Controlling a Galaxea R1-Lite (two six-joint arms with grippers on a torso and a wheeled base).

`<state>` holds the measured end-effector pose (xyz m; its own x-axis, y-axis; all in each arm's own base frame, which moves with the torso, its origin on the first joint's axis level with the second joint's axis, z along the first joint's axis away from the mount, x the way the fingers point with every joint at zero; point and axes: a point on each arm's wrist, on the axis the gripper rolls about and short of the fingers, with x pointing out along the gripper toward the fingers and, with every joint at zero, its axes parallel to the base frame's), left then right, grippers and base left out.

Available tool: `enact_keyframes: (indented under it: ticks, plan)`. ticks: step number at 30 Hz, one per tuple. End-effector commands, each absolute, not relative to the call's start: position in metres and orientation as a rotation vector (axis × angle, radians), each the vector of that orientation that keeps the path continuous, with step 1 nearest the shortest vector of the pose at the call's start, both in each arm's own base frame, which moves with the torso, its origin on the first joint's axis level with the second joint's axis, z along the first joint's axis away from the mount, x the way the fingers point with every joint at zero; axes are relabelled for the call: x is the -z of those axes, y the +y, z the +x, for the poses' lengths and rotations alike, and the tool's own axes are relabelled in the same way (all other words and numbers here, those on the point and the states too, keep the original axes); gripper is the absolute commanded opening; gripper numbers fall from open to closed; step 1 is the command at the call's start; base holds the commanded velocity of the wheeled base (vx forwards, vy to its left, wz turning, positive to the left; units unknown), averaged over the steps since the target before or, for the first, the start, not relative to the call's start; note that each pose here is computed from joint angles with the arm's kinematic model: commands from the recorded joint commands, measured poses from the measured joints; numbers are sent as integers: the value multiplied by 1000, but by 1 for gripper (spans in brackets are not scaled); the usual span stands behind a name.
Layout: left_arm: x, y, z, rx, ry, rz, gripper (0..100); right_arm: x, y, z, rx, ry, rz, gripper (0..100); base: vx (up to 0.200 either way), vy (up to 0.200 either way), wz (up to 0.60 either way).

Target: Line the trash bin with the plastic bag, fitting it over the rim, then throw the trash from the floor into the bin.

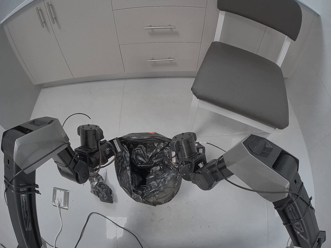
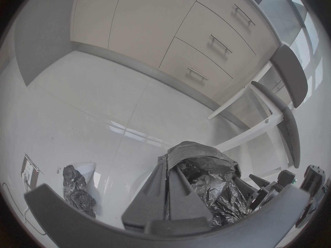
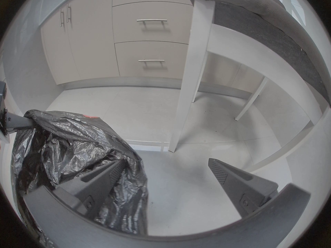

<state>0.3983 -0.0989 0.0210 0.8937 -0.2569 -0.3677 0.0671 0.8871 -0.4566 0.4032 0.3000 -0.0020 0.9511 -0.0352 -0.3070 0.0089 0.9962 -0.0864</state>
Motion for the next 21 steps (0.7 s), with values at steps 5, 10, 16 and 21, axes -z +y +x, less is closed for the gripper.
enact_keyframes:
  ticks: [5, 10, 16, 21]
  plan:
    - [-20, -96, 392, 139, 438, -400, 0, 1, 306, 402, 4, 305, -77, 100, 0, 0, 0]
    - [-19, -94, 389, 137, 449, -373, 0, 1, 308, 403, 0, 302, -76, 100, 0, 0, 0]
    - [-8, -88, 390, 100, 464, -364, 0, 0, 308, 403, 0, 299, -74, 100, 0, 0, 0]
    - [2, -77, 393, 80, 470, -284, 0, 3, 308, 403, 0, 303, -77, 100, 0, 0, 0]
